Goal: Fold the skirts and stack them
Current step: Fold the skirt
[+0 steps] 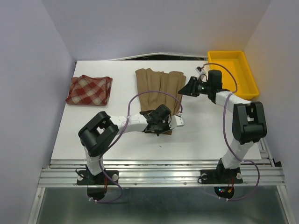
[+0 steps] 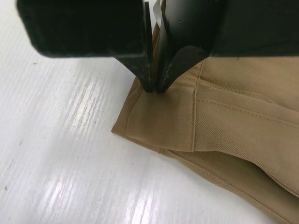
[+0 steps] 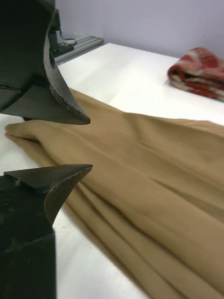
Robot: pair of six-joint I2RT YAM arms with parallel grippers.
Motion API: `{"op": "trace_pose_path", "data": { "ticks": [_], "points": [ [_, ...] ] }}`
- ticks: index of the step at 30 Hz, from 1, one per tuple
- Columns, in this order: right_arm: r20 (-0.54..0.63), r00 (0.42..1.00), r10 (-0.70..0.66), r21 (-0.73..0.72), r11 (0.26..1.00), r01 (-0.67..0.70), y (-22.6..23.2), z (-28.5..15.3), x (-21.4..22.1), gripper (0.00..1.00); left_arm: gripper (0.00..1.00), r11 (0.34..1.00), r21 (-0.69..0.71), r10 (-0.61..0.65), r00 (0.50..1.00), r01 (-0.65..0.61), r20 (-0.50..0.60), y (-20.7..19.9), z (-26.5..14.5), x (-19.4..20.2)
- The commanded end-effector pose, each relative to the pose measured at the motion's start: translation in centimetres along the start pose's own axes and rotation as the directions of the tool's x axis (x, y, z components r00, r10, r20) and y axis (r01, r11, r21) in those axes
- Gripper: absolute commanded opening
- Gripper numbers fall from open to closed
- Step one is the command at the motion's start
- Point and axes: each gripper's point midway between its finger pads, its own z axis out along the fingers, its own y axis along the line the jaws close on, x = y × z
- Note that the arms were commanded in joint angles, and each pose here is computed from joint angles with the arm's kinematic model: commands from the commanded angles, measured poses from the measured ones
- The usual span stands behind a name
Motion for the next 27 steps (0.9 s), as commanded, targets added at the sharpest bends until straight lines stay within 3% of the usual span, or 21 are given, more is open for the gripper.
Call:
{"op": "trace_pose_path", "data": {
  "ticks": [1,7,11,16,20,21,23,26,27],
  "points": [
    [0.068,0.998,0.010,-0.108,0.994,-0.002,1.9,2.0,-4.0,0.45,0.18,0.995,0.077,0.075,0.971,-0.059,-0.229,-2.1,0.2,8.3],
    [-0.030,1.000,0.007,-0.200,0.980,-0.013,3.9,7.2,-0.7,0.46,0.17,0.987,0.103,0.148,0.951,-0.125,-0.271,-2.5,-0.8,10.6],
    [-0.094,0.995,0.025,-0.136,0.990,-0.038,0.5,9.8,1.4,0.45,0.15,0.987,0.103,0.147,0.945,-0.121,-0.293,-1.8,-2.1,12.0],
    [-0.174,0.984,-0.031,0.007,0.999,0.033,-4.4,9.6,5.0,0.42,0.18,0.997,0.070,0.064,0.956,-0.046,-0.286,0.5,-5.8,13.7],
    [-0.282,0.959,-0.031,0.014,0.999,0.036,-5.5,8.2,9.2,0.41,0.32,0.995,0.087,0.059,0.994,-0.051,-0.093,0.3,-9.9,9.3],
    [-0.308,0.951,-0.029,0.019,0.999,0.037,-5.6,7.9,9.9,0.41,0.37,0.995,0.070,0.065,0.998,-0.065,0.008,0.2,-11.7,6.9],
    [-0.361,0.932,-0.046,0.010,0.999,0.053,-5.2,7.8,11.5,0.41,0.41,0.998,0.032,0.052,0.994,-0.055,0.094,0.5,-13.6,4.5],
    [-0.422,0.901,-0.098,0.000,0.994,0.108,-5.1,7.8,12.5,0.41,0.44,0.994,-0.096,0.064,0.989,-0.052,0.132,2.3,-15.8,3.7],
    [-0.419,0.891,-0.177,-0.026,0.983,0.183,-5.4,8.0,11.9,0.41,0.47,0.985,-0.165,0.074,0.990,-0.053,0.122,3.4,-16.4,4.0]
  ]
}}
